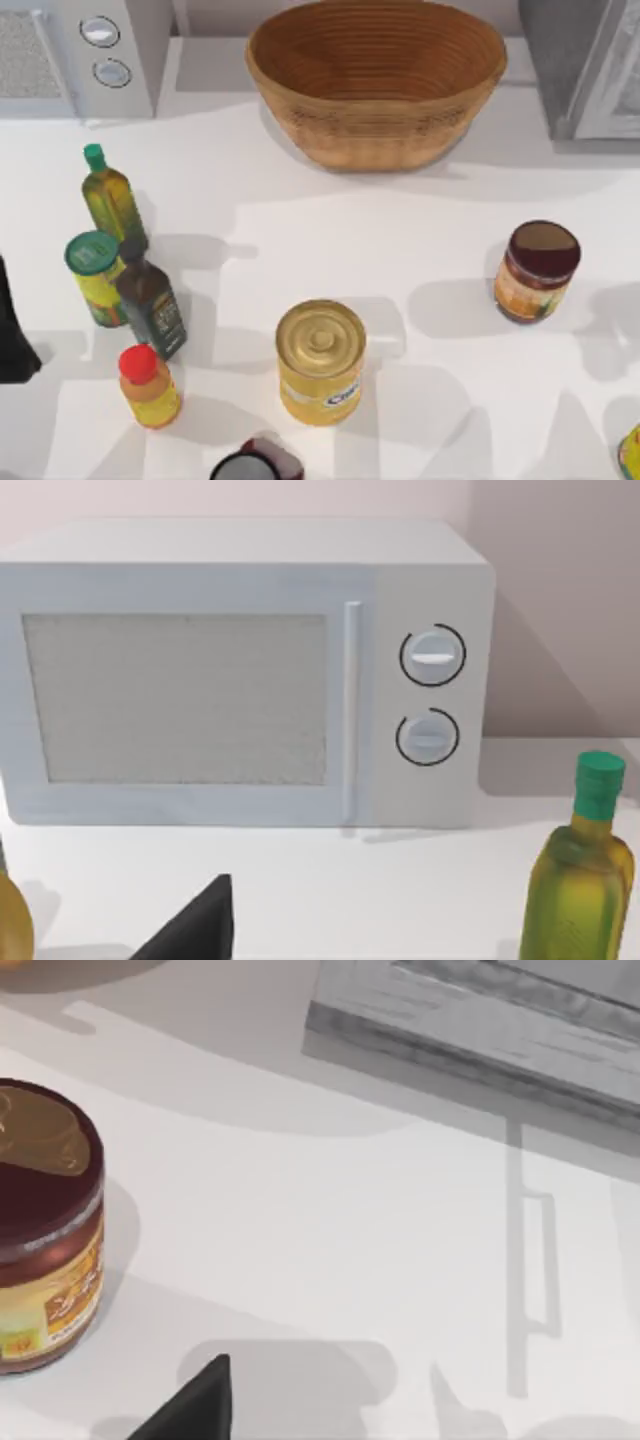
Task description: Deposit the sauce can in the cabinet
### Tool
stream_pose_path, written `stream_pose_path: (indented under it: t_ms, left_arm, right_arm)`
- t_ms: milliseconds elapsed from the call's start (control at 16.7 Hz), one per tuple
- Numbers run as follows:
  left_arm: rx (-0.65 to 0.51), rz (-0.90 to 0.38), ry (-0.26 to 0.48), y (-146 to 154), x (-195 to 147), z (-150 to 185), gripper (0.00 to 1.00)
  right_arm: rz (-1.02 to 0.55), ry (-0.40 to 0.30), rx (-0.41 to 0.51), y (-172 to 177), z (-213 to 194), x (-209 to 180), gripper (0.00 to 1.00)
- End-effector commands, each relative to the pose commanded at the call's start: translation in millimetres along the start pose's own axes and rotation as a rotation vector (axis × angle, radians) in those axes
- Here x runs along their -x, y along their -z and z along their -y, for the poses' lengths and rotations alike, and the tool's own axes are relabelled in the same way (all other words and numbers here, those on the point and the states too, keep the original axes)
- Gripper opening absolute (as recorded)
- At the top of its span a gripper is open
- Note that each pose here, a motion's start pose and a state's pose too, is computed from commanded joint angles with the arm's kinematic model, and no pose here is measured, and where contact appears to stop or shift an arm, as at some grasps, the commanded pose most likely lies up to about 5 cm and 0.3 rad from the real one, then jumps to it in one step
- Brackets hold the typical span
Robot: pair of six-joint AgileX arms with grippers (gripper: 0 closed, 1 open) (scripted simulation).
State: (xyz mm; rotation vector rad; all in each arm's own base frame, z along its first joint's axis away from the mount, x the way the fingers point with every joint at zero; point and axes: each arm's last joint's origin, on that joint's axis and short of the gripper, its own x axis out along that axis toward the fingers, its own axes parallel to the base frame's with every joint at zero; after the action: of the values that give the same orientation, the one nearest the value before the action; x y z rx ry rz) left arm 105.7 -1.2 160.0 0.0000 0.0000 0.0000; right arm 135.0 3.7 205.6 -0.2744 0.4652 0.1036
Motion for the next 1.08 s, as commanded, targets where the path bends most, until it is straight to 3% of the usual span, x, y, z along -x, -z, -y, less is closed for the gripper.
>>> stream_pose_path:
  t_ms: [300, 540, 780, 1080]
  left_arm:
    - [0.0, 0.0, 0.0, 0.0, 0.0, 0.0, 1.0]
    - [0.0, 0.0, 0.0, 0.0, 0.0, 0.0, 1.0]
    - [0.0, 0.0, 0.0, 0.0, 0.0, 0.0, 1.0]
    - [0.0, 0.0, 0.0, 0.0, 0.0, 0.0, 1.0]
  right_arm:
    - [-0.276, -0.103, 0.235, -26.2, 10.8, -23.1, 1.0]
    - [-0.461, -0.265, 0.446, -44.4, 20.7, -52.4, 1.0]
    - [-0.568, -0.503, 0.643, -56.3, 29.8, -89.8, 1.0]
    - [-0.541, -0.881, 0.807, -55.5, 38.6, -142.8, 1.0]
